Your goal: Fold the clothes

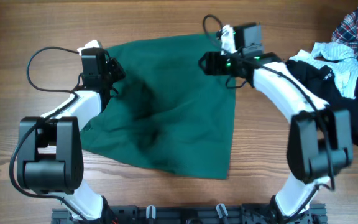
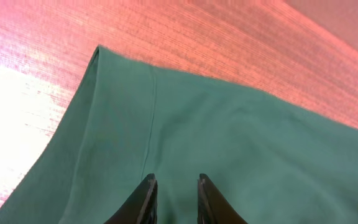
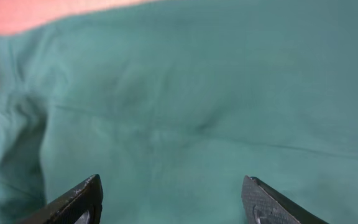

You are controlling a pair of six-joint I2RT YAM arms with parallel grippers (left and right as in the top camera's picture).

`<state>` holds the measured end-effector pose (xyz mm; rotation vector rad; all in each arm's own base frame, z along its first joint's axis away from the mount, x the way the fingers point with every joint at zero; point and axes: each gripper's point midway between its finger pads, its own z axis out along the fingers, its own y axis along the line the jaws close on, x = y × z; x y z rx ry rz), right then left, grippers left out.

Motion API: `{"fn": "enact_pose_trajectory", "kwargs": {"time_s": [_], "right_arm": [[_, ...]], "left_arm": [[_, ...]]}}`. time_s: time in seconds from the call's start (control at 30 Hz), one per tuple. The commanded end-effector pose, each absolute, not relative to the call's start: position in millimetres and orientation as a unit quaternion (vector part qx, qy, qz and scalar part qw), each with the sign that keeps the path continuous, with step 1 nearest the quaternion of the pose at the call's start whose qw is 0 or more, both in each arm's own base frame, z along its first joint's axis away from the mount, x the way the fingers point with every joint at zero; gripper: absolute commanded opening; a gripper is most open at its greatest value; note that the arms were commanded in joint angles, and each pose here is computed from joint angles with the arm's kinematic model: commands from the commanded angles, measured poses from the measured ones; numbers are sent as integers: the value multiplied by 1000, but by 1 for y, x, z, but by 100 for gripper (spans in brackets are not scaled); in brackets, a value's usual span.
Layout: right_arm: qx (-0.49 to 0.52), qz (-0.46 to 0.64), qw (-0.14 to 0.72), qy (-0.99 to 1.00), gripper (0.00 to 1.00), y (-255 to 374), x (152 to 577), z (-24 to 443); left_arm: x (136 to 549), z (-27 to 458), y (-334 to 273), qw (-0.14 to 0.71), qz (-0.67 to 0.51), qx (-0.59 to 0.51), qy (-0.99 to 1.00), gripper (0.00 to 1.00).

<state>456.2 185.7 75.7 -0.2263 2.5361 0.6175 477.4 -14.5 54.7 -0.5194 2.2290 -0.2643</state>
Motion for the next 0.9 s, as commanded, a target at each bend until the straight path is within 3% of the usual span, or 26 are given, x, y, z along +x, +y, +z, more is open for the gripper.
{"fn": "enact_pose_trajectory", "kwargs": {"time_s": [0.0,0.53,0.63,0.7,0.77,0.87], "right_arm": [[-102,236,245,935,72,200,457,56],[-102,226,274,929,70,199,473,51],[-101,222,277,929,61,199,476,45],[-99,218,278,930,43,198,479,40],[-95,218,277,931,29,198,480,35],[-81,210,276,934,18,194,482,31]], "left_arm": [[480,35,-12,399,-89,-199,891,22],[494,12,-14,416,-95,-199,882,19],[496,10,-14,421,-96,-198,880,12],[498,7,-14,423,-96,-198,879,4],[498,6,-14,423,-96,-198,879,4],[498,6,-12,424,-93,-200,878,4]]}}
